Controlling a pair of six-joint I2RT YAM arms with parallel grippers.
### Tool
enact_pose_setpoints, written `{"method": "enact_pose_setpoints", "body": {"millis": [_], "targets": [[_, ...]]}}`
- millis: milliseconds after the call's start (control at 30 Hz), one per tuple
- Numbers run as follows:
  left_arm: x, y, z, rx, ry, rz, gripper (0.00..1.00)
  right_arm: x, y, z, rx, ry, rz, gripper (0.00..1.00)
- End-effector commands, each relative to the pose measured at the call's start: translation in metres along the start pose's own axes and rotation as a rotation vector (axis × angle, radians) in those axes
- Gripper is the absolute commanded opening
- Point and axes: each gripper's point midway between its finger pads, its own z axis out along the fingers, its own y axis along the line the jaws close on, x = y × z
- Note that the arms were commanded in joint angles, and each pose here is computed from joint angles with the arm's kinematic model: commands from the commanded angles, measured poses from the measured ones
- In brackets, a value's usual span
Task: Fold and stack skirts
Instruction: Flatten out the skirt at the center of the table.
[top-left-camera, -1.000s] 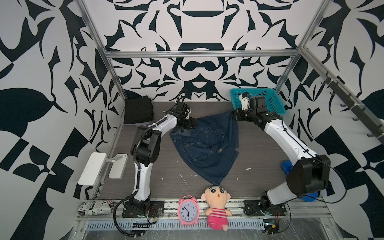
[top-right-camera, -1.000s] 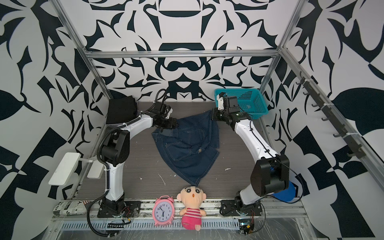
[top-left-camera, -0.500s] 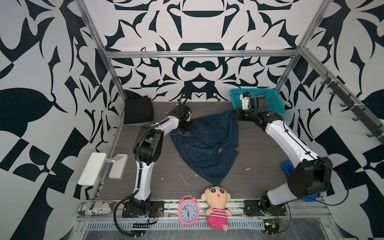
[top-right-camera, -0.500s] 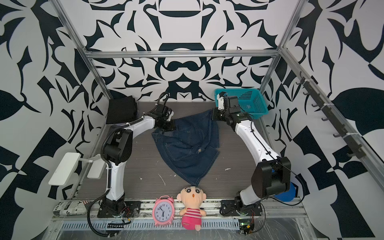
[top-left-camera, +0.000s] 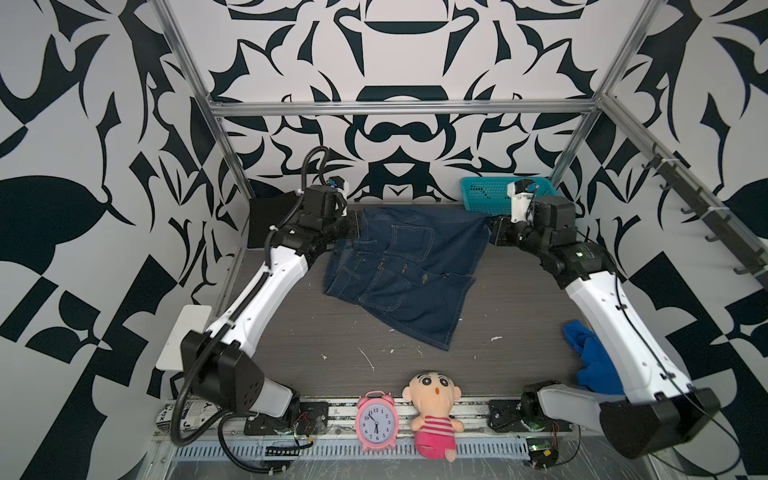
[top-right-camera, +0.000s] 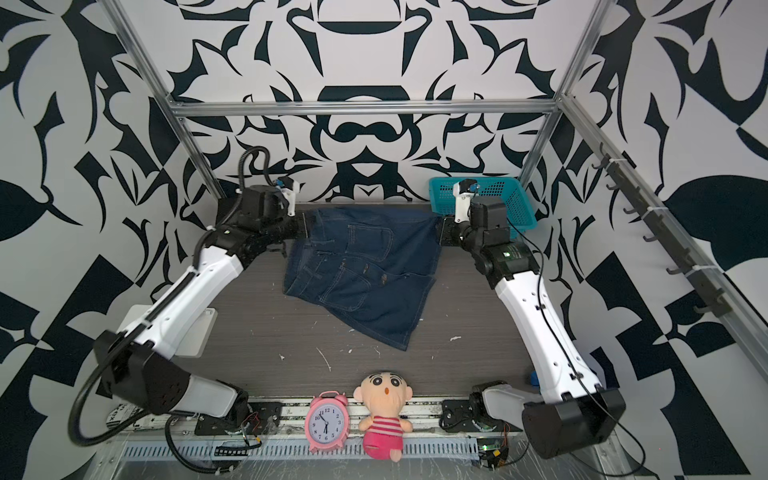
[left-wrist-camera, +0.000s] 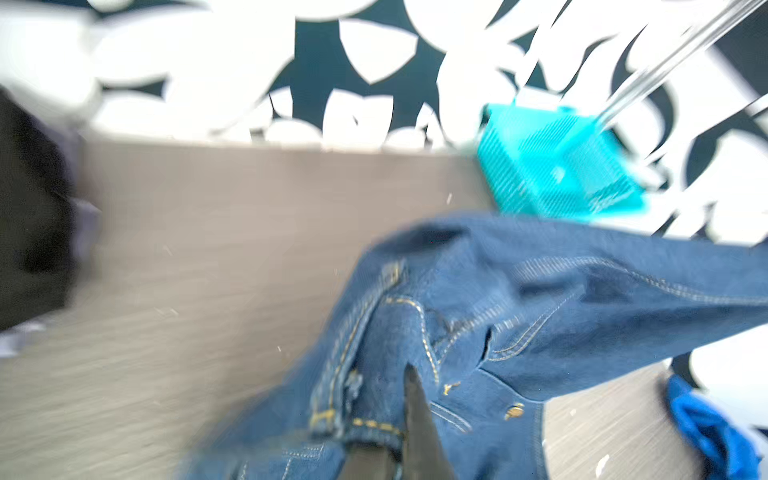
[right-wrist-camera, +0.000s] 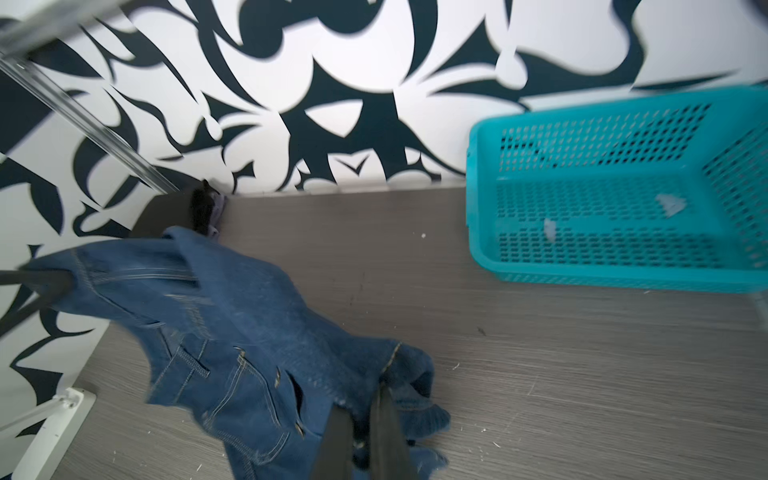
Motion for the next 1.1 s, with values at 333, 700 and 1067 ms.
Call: {"method": "enact_pose_setpoints", "body": {"millis": [333,700,1067], "targets": [[-0.022,-0.056,-0.131,0.221,-0.123,-0.015,0.0,-0.065,0.014,-0.143,0.085,-0.307,-0.117,0.0],[-0.026,-0.026,-0.109,0.169,-0.12,-0.034,0.0,-0.1,0.019,-0.102,0.09,-0.256,-0.166,0.0],[0.012,0.118,0.074,0.101,0.103,-0.177,0.12,-0.073,-0.006,0.131,0.012,-0.066,-0.047,0.19]]}}
